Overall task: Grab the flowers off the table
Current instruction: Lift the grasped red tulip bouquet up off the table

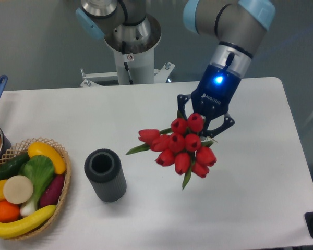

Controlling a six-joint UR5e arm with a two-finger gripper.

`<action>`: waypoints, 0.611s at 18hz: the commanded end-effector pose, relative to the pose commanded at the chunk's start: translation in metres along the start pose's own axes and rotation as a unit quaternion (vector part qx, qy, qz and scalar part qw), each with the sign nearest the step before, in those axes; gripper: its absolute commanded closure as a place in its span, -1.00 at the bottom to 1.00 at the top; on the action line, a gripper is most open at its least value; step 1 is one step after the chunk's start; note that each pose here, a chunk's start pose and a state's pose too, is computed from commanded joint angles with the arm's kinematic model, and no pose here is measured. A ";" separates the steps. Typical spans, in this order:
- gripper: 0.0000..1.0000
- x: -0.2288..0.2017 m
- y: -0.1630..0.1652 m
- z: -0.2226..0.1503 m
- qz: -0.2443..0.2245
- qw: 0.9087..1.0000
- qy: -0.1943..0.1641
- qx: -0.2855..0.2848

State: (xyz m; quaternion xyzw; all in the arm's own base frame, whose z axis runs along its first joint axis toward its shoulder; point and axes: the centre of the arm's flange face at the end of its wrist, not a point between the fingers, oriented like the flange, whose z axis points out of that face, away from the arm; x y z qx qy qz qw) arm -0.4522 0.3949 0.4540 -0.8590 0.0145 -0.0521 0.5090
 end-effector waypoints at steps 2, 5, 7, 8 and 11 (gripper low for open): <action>0.57 -0.002 -0.001 -0.004 -0.003 1.000 0.004 0.014; 0.57 -0.003 0.000 -0.004 -0.004 1.000 0.005 0.016; 0.57 -0.004 -0.001 -0.005 -0.004 1.000 0.004 0.016; 0.57 -0.004 0.000 -0.006 -0.005 1.000 0.003 0.016; 0.57 -0.004 -0.003 -0.006 -0.004 1.000 0.003 0.018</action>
